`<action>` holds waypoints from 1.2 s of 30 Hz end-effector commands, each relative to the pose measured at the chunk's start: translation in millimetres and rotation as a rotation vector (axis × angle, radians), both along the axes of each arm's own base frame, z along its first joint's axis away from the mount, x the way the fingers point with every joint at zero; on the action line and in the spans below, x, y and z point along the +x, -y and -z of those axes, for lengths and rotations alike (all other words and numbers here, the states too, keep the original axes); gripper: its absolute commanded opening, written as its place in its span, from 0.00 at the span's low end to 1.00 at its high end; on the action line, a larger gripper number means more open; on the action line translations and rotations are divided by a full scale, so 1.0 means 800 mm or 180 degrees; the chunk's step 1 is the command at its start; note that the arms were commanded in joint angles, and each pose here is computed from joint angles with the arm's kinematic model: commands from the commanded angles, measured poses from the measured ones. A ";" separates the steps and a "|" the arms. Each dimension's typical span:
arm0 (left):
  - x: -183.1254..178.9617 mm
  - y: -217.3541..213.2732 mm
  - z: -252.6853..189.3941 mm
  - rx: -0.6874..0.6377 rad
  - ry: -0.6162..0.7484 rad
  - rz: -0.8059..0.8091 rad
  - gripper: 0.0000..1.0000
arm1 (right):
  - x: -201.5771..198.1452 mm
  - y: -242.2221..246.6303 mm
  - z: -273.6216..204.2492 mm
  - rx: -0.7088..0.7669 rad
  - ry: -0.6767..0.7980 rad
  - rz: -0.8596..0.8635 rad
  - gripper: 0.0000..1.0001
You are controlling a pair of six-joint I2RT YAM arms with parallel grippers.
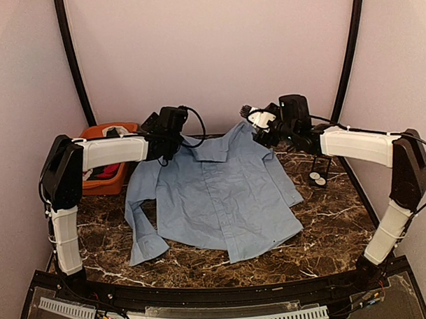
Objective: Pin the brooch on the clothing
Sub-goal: Flatten out the crumpled clothing at the center of the board, then smooth out the flattened clothing at the center of the board.
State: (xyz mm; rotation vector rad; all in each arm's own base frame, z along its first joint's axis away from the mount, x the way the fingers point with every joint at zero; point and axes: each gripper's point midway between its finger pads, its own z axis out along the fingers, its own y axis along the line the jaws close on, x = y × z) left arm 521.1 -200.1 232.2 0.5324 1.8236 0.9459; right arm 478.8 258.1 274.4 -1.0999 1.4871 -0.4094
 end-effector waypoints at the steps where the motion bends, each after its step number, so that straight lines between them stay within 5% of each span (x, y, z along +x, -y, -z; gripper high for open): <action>1: -0.042 -0.014 0.097 -0.0646 -0.0794 -0.0129 0.99 | -0.122 -0.053 0.051 0.0362 -0.0995 -0.1176 0.82; 5: -0.059 -0.028 0.120 -0.1031 -0.0994 -0.0312 0.99 | -0.242 -0.085 0.067 0.0310 -0.1142 -0.2056 0.81; 9: -0.068 -0.026 0.109 -0.1388 -0.0931 -0.0299 0.99 | -0.293 -0.112 0.100 -0.0008 -0.1190 -0.2199 0.81; 19: -0.096 -0.022 0.036 -0.1979 -0.0719 -0.0053 0.99 | -0.319 -0.194 0.214 -0.0786 -0.1207 -0.1975 0.79; 32: -0.190 -0.047 0.013 -0.2333 -0.0638 0.0154 0.99 | -0.388 -0.245 0.247 -0.0587 -0.1660 -0.2298 0.73; 36: -0.201 -0.047 0.007 -0.2351 -0.0608 0.0200 0.99 | -0.390 -0.250 0.265 -0.0628 -0.1833 -0.2251 0.60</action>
